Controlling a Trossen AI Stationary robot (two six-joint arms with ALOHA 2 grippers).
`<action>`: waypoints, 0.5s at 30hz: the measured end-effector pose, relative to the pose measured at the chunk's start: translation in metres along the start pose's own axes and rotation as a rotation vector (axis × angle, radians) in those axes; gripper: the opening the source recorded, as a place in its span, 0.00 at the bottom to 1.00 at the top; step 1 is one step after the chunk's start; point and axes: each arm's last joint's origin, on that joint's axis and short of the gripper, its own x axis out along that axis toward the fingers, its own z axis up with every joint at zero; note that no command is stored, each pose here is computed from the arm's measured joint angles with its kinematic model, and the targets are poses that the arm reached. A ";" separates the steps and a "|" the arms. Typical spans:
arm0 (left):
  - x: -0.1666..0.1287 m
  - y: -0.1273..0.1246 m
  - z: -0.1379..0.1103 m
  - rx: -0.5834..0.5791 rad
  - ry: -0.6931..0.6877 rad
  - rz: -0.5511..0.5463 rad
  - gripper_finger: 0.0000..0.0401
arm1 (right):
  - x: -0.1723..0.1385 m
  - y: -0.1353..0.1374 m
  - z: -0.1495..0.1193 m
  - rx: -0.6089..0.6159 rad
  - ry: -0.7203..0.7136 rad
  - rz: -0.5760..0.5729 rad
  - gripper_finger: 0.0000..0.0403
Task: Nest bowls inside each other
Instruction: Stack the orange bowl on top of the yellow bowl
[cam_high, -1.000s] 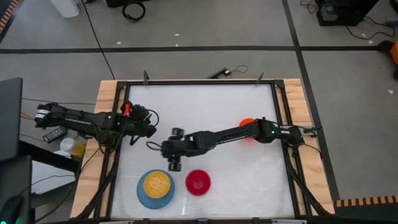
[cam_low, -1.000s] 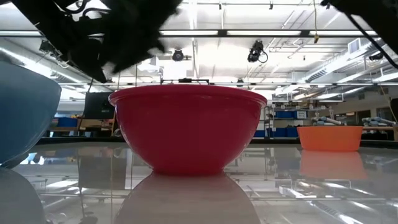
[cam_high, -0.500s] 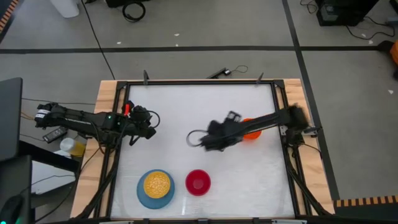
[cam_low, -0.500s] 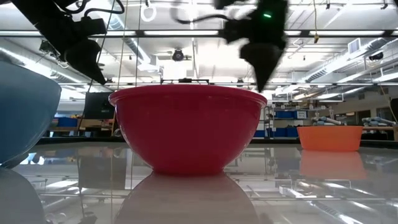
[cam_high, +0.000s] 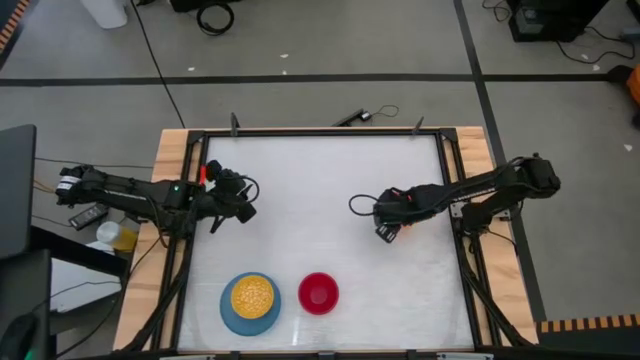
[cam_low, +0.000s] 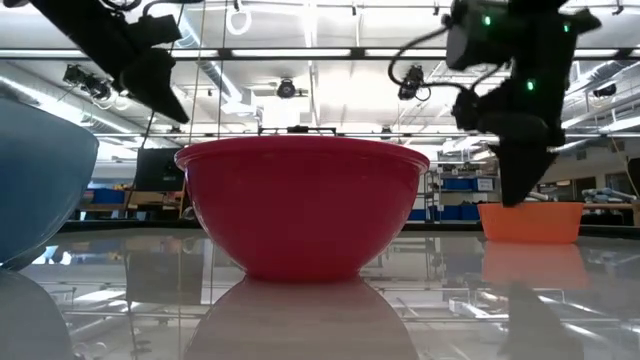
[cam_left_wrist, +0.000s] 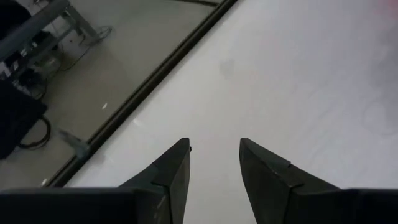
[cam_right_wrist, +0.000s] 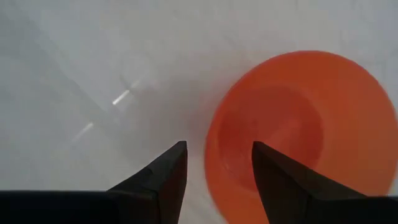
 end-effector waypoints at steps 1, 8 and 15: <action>0.000 0.000 0.001 -0.002 -0.009 -0.003 0.35 | 0.005 -0.001 -0.002 -0.016 -0.007 -0.002 0.46; 0.000 -0.001 0.002 -0.015 -0.018 -0.008 0.35 | 0.027 0.002 -0.007 -0.105 0.012 0.003 0.31; 0.000 -0.001 0.003 -0.105 -0.019 -0.011 0.35 | 0.016 0.030 0.003 -0.109 -0.038 0.061 0.04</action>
